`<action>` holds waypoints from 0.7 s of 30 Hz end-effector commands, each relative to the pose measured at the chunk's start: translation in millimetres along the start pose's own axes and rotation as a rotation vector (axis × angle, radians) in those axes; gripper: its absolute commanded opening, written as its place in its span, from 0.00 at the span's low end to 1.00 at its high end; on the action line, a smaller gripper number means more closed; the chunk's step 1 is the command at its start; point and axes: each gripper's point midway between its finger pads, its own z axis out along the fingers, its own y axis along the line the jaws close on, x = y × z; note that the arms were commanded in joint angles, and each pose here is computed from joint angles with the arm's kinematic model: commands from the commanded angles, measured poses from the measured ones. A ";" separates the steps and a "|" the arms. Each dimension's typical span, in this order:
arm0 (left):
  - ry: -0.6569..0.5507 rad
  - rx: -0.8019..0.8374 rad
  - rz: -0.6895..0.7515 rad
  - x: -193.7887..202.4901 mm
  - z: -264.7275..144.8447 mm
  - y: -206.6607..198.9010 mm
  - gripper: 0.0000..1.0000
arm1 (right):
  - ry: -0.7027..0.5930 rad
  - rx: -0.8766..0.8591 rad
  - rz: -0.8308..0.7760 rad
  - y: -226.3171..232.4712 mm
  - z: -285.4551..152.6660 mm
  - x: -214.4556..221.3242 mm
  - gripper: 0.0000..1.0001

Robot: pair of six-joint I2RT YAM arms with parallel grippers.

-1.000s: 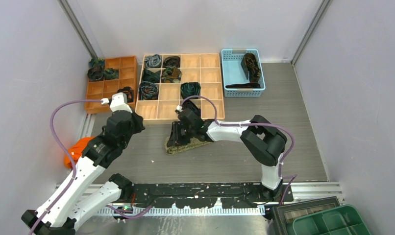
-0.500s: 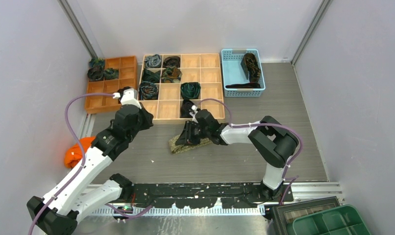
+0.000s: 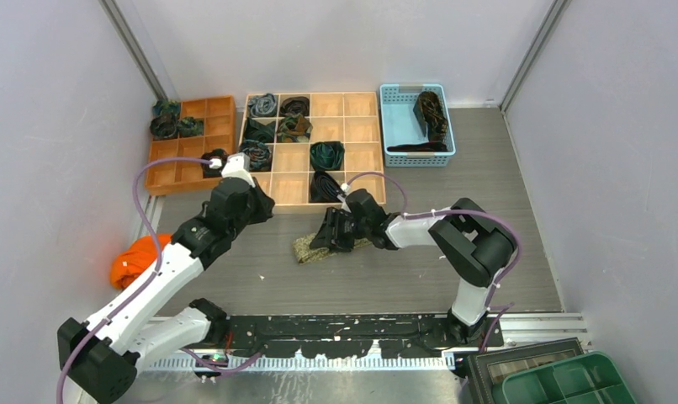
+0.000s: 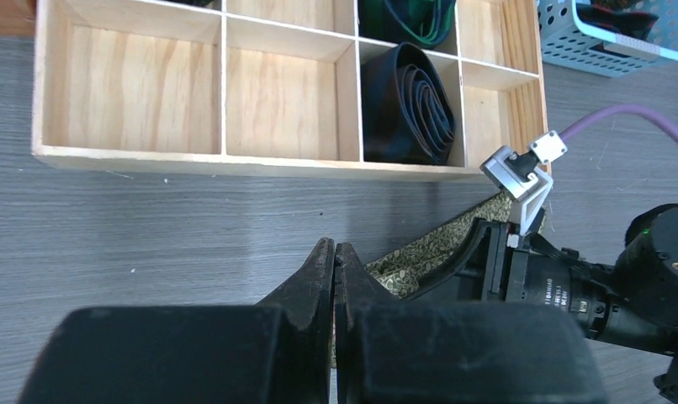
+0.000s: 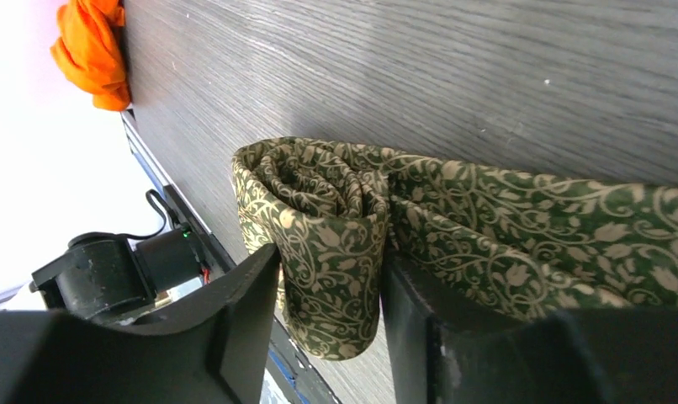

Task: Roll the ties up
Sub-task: Roll the tie at the center of the board.

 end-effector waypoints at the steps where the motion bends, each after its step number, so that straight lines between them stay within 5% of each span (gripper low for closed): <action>1: -0.025 0.062 -0.025 -3.6 10.0 -13.5 0.00 | -0.055 0.042 -0.080 9.8 -16.3 -16.2 0.55; 21: 0.138 0.132 0.000 64.4 76.3 -21.6 0.00 | -0.071 0.230 -0.150 -2.1 -36.6 -28.8 0.56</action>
